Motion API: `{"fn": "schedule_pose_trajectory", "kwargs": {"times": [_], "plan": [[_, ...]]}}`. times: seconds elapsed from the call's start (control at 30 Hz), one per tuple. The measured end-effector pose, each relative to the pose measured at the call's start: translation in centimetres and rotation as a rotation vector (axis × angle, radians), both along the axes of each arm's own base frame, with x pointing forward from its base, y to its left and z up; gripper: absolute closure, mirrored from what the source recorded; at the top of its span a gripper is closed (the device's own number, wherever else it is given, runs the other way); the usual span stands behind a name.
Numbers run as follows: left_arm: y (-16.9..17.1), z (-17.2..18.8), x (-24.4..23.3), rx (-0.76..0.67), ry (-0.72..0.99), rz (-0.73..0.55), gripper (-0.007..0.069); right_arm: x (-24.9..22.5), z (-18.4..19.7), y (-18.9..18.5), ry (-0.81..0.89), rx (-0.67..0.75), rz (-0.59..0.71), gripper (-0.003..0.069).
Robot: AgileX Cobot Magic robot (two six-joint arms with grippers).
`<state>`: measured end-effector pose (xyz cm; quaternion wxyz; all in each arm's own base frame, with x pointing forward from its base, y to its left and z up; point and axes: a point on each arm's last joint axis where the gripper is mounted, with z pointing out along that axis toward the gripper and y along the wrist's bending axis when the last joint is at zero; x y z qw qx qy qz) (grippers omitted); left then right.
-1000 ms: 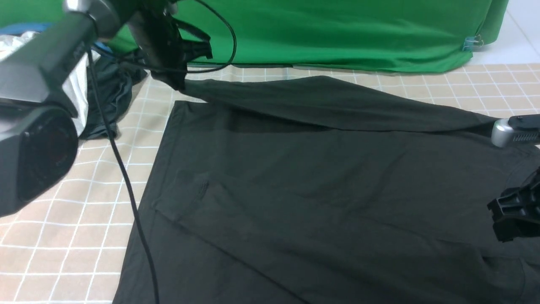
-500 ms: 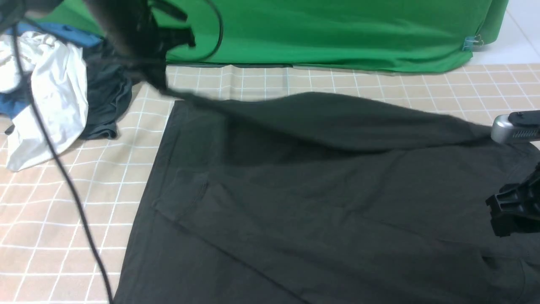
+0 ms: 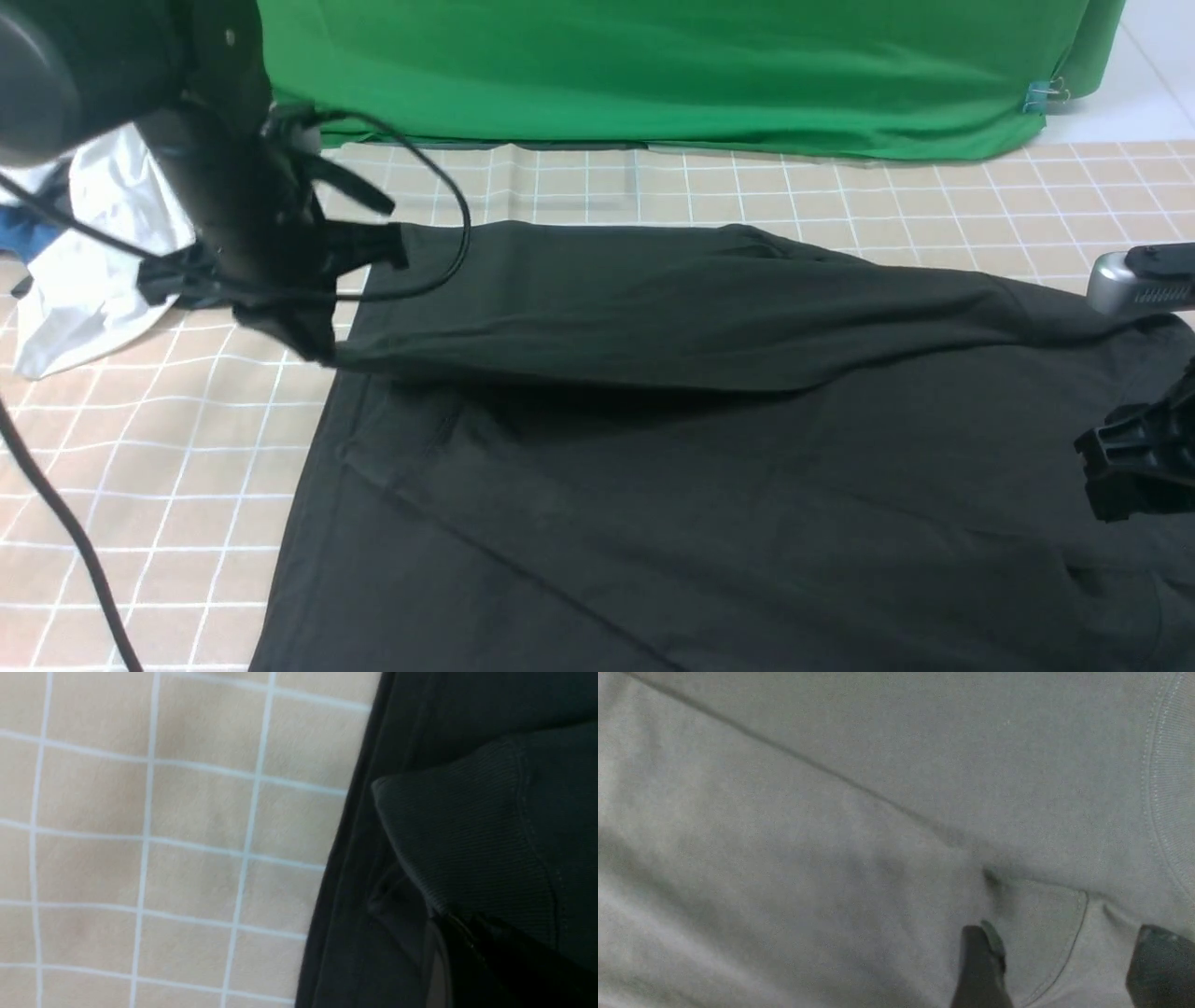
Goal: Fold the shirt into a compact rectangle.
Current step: 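Fold the left side of the dark shirt inward over its body with the left gripper, then grasp the near edge of the shirt at its hem and shoulder corners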
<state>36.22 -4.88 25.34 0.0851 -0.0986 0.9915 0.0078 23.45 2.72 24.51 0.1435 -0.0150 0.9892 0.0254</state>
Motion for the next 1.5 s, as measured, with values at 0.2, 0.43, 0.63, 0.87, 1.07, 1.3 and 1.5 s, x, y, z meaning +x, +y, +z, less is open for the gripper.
{"fn": "schedule_pose_trajectory", "kwargs": {"times": [0.2,0.43,0.63,0.87,1.07,1.3,1.5], "plan": [[0.2,1.3,-1.0,0.006,-0.011,0.023,0.0598,0.1,0.0,0.0,-0.007,0.001,0.0,0.0211],[0.4,1.7,-2.3,0.011,0.026,0.033,0.0598,0.4,0.1,0.0,-0.044,0.006,-0.007,0.0211],[0.3,0.0,-2.6,0.002,0.092,0.04,0.0595,0.5,0.1,0.0,-0.053,0.01,-0.017,0.0211],[0.3,-0.2,-2.6,0.001,0.101,0.031,0.0477,0.5,0.1,0.0,-0.053,0.01,-0.017,0.0211],[0.7,0.5,-2.3,0.046,0.068,0.014,0.0319,0.8,0.6,0.0,-0.082,-0.004,-0.01,0.0217],[-1.4,2.0,-3.1,-0.043,0.036,-0.056,0.0508,3.3,2.6,0.2,-0.151,0.001,-0.009,0.0555],[-5.0,-0.5,-4.5,-0.057,0.026,-0.169,0.0615,6.6,1.7,0.0,-0.057,0.013,-0.032,0.0623]]}}
